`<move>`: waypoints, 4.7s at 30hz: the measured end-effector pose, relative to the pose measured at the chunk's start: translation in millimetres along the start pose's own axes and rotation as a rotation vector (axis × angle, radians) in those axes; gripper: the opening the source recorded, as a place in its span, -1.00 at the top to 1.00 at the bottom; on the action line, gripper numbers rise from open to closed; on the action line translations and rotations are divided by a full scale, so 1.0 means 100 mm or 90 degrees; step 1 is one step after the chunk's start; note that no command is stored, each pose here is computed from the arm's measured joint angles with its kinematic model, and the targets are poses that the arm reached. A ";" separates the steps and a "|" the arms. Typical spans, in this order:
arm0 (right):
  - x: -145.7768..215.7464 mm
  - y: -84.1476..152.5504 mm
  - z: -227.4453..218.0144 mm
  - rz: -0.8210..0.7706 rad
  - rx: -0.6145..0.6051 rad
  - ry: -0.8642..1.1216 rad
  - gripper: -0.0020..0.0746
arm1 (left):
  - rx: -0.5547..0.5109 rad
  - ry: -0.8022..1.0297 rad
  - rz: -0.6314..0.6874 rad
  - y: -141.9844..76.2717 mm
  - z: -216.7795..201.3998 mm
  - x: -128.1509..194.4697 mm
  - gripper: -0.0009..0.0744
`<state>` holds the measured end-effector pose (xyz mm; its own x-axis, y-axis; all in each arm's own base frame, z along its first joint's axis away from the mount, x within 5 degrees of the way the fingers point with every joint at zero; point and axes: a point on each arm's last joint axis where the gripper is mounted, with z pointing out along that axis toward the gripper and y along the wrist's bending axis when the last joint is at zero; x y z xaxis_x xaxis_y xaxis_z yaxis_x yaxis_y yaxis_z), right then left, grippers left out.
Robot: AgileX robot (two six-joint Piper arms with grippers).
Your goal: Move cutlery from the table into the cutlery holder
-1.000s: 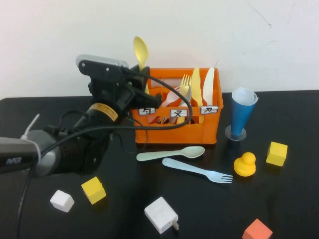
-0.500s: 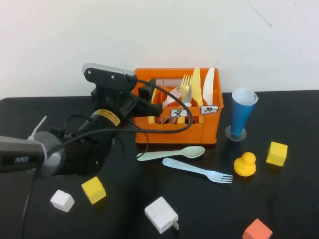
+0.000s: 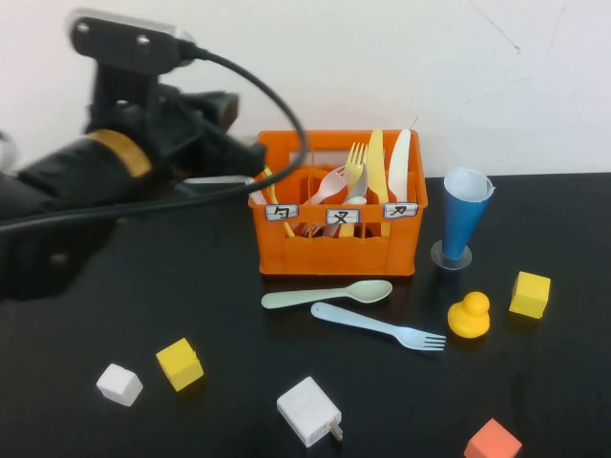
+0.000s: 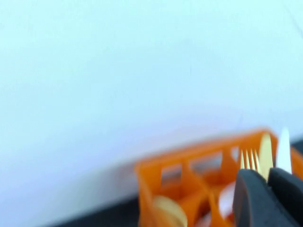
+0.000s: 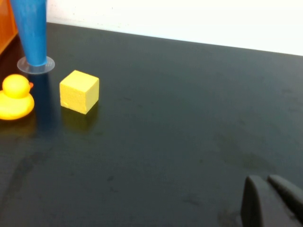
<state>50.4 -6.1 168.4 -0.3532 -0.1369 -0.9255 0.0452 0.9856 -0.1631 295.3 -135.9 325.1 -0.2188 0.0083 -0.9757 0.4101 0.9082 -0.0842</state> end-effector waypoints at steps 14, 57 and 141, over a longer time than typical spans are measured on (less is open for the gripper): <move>0.00 0.00 0.00 0.000 0.000 0.000 0.96 | 0.237 0.456 0.404 -0.65 -0.51 0.59 0.98; 0.00 0.00 0.00 0.000 0.000 0.000 0.96 | 0.420 0.649 0.492 -1.13 0.13 1.13 0.65; 0.00 0.00 0.00 0.000 0.000 0.000 0.96 | 0.149 0.707 0.372 -0.92 1.06 1.47 0.98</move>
<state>50.4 -6.1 168.4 -0.3532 -0.1369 -0.9255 0.0452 0.9856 -0.1631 319.5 -262.5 168.2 -0.5268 0.8270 -0.1963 0.8161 0.5567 0.1551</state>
